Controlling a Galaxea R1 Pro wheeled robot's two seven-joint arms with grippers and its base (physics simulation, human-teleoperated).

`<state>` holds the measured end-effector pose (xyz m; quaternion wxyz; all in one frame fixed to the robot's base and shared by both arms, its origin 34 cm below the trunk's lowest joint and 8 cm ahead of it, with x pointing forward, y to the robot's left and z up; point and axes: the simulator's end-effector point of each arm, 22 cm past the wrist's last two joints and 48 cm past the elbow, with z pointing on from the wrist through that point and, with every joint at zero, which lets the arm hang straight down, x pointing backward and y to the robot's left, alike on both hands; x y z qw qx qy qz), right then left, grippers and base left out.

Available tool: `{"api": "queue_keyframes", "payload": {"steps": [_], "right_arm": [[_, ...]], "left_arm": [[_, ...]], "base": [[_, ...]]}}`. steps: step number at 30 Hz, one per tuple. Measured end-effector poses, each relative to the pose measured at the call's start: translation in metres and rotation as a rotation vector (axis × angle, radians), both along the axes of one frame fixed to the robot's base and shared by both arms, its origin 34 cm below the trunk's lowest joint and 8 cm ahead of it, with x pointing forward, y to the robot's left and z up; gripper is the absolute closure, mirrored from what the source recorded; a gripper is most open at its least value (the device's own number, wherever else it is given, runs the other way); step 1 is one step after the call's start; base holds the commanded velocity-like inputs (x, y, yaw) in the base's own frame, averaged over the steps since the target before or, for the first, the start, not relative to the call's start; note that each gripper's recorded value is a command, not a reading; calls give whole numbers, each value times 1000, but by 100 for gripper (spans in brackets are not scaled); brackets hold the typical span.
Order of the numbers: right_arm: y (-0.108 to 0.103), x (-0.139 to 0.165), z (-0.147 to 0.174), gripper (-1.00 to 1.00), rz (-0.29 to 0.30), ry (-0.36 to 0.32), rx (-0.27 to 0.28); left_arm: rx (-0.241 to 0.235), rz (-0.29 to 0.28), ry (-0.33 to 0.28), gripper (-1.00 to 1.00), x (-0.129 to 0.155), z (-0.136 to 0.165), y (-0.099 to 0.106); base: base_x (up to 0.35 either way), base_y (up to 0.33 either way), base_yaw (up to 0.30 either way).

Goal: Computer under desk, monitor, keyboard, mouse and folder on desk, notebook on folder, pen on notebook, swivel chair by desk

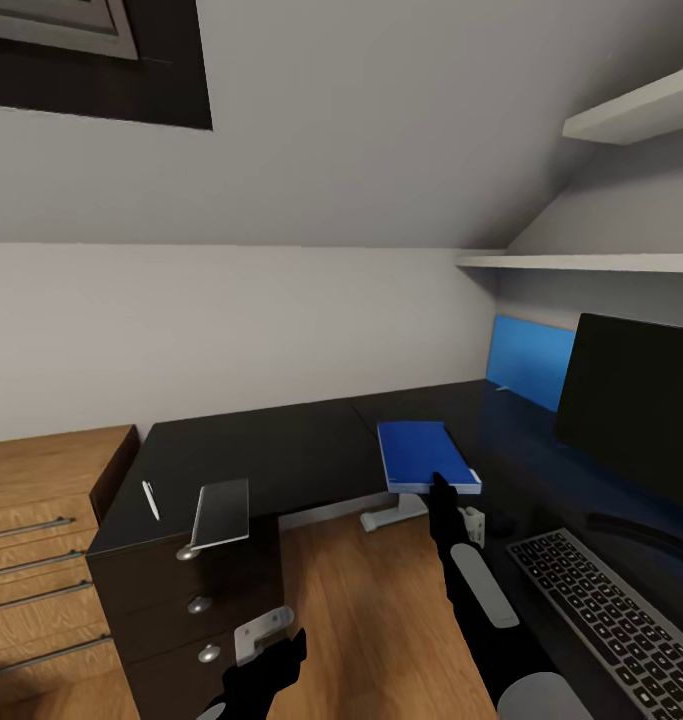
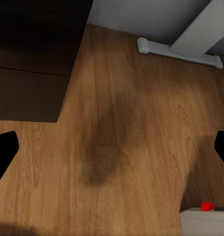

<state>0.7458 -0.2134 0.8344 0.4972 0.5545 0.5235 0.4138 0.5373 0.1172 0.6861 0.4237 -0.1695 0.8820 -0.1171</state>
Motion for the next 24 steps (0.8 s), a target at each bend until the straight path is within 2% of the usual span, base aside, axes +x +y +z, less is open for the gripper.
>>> {"api": "queue_keyframes", "payload": {"steps": [4,8,10,13,18,24], "right_arm": [[-1,0,0,100,-2,1,1],[-1,0,-1,100,-2,4,-2],[-2,0,-1,100,-1,7,-6],[-6,-1,-6,100,-5,31,-13],[-31,-2,-14,100,-27,65,-41],[-38,0,-12,100,-18,69,-57]], "left_arm": [[-2,-10,-2,-100,-1,0,-3],[20,-73,14,-100,-18,-10,-19],[26,-87,18,-100,-22,-12,-22],[28,-94,20,-100,-24,-14,-24],[30,-96,21,-100,-24,-14,-24],[29,-99,25,-100,-26,-15,-25]], "base": [[0,0,0],[0,0,0],[3,-3,0],[136,-67,0],[147,-79,0],[87,-93,0]]}}
